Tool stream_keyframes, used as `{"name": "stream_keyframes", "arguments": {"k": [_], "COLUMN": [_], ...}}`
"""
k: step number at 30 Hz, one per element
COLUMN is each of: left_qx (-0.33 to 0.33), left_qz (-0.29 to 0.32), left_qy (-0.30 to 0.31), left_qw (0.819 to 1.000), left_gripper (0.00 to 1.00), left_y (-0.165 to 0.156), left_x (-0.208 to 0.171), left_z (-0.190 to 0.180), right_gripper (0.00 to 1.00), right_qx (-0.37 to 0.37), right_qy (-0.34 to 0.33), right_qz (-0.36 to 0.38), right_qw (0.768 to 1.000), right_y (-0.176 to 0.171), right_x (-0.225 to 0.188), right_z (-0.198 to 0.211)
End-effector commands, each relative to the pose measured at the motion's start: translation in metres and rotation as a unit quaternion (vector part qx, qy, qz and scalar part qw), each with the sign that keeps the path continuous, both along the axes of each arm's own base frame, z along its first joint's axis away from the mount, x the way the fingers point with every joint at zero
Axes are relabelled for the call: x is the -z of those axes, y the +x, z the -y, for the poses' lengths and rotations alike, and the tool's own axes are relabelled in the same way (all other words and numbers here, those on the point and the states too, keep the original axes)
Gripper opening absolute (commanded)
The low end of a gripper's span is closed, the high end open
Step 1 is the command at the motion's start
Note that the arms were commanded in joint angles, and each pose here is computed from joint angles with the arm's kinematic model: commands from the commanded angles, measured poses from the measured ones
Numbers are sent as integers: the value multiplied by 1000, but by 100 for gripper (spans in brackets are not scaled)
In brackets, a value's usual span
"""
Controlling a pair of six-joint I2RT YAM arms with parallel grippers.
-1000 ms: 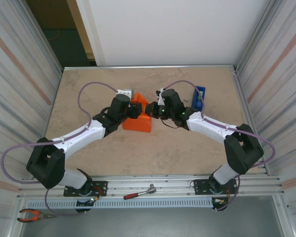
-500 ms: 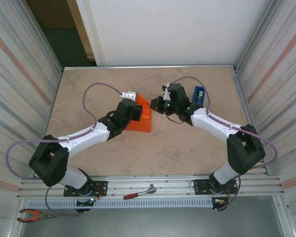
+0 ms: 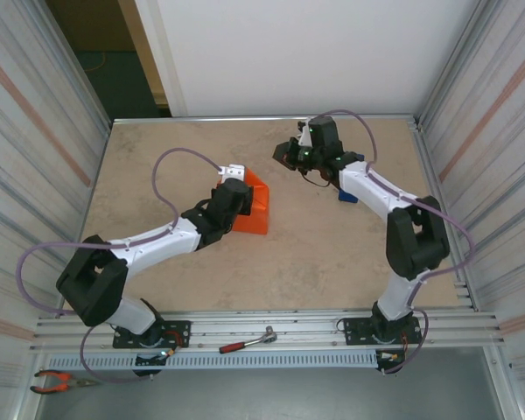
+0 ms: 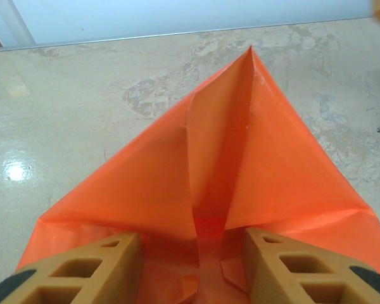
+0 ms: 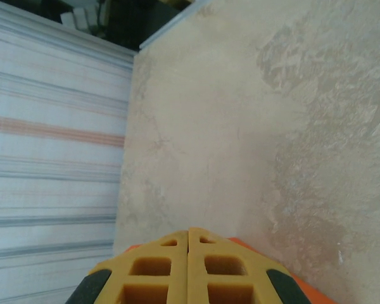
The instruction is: Wrap the gift box in paper
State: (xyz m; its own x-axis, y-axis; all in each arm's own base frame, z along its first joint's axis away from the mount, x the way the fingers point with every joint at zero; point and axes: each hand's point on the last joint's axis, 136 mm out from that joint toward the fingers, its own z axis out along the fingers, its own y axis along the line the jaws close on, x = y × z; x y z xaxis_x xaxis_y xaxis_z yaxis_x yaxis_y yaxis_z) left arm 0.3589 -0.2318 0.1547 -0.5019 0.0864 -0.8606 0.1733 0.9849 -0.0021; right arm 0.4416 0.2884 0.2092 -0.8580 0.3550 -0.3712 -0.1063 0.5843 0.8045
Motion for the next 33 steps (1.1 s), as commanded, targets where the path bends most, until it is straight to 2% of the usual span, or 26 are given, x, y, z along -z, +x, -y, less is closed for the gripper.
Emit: {"name": "stream_keyframes", "arguments": {"k": [1,7,13,24,29,33], "left_qx": [1,0,-4,-11,-13,-15], "left_qz": [-197,-199,-202,-203,-207,-209], "left_qy": [134,132,129,117,116,115], "left_qw": [971,971,971,972,971,971], "left_gripper": [47,46,46,46,46,46], "left_y": [-66,-67,-68,-67,-68,-69], "left_x": [118,119,120,118,121,123], "left_z": [-46,-46,-46,-43,-43,-43], "right_gripper": [0,0,0,0,0,0], "right_qx": [-28,-68,-102,-124,-120,-120], "right_qy": [15,12,2,-12,-20,-19], "right_qz": [-37,-60,-84,-92,-104,-100], "right_qw": [999,996,991,988,987,988], "right_y": [-1,-9,-30,-73,-81,-81], "right_x": [12,29,42,40,54,47], "right_z": [-21,-54,-68,-61,-57,-57]}}
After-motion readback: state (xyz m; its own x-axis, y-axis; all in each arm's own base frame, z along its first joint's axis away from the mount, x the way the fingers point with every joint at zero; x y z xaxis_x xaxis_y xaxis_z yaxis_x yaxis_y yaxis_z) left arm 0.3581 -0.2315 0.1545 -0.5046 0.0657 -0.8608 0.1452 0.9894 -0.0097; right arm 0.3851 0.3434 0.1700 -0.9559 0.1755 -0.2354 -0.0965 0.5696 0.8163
